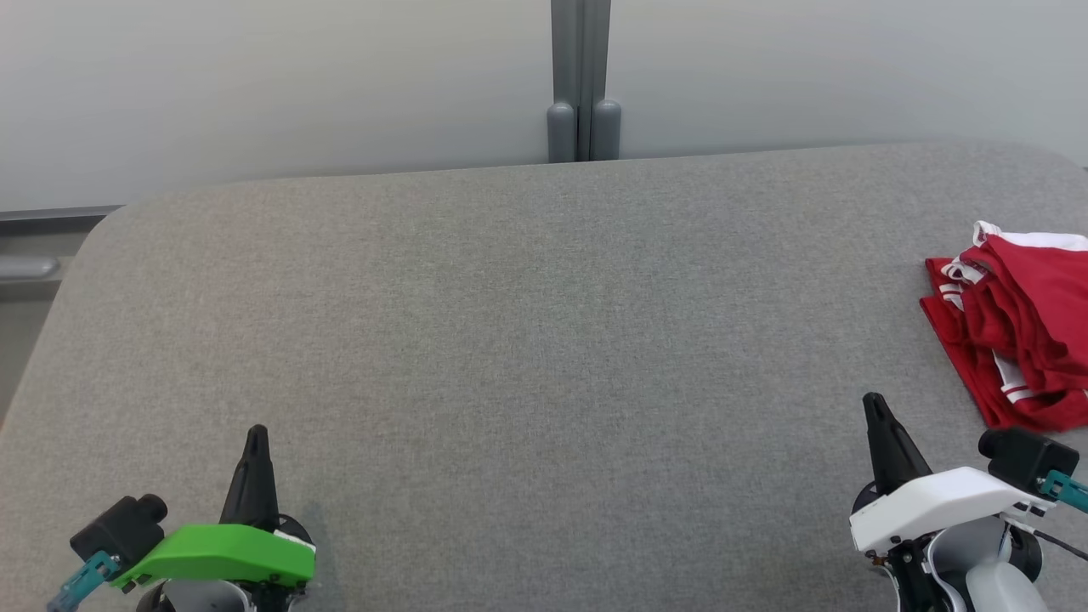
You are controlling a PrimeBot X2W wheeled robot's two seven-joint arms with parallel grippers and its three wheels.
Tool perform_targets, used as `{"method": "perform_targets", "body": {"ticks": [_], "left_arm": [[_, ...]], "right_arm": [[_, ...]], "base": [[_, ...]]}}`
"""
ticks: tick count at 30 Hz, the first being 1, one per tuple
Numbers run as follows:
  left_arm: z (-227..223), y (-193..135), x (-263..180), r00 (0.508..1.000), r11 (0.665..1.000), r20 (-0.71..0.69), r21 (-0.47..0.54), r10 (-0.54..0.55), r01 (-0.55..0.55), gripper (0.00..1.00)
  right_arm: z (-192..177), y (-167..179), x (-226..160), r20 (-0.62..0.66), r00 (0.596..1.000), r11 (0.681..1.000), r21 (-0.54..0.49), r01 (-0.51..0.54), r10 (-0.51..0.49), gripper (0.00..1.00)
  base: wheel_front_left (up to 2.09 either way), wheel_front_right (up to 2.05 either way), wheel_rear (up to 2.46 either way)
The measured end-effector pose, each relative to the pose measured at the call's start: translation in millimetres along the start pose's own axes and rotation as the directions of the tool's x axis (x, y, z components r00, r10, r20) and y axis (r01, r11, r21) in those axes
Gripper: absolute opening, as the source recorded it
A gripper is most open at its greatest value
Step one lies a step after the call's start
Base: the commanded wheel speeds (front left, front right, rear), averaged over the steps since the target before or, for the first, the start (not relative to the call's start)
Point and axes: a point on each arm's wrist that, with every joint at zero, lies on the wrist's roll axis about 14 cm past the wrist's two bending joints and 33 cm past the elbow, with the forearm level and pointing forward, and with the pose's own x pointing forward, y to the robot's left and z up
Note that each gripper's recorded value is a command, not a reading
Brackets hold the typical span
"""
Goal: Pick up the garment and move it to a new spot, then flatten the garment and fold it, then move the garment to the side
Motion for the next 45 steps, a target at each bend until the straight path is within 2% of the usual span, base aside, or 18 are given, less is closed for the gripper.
{"method": "perform_targets", "body": {"ticks": [9, 22, 45], "left_arm": [[4, 2, 1, 1.0, 0.993, 0.001, -0.116, 0.014, -0.014, 0.0], [8, 2, 2, 1.0, 0.966, 0.001, -0.259, 0.018, -0.017, 0.0], [16, 0, 4, 1.0, 0.884, 0.007, -0.467, 0.008, -0.004, 0.0]], "right_arm": [[3, -1, 2, 0.009, 1.0, 0.99, 0.138, 0.004, -0.005, 0.0], [7, -2, 4, 0.02, 1.0, 0.95, 0.312, 0.005, -0.011, 0.0], [13, -2, 7, 0.037, 0.999, 0.831, 0.556, -0.014, -0.008, 0.0]], "base": [[0.0, 0.0, 0.0], [0.0, 0.0, 0.0], [0.0, 0.0, 0.0]]}}
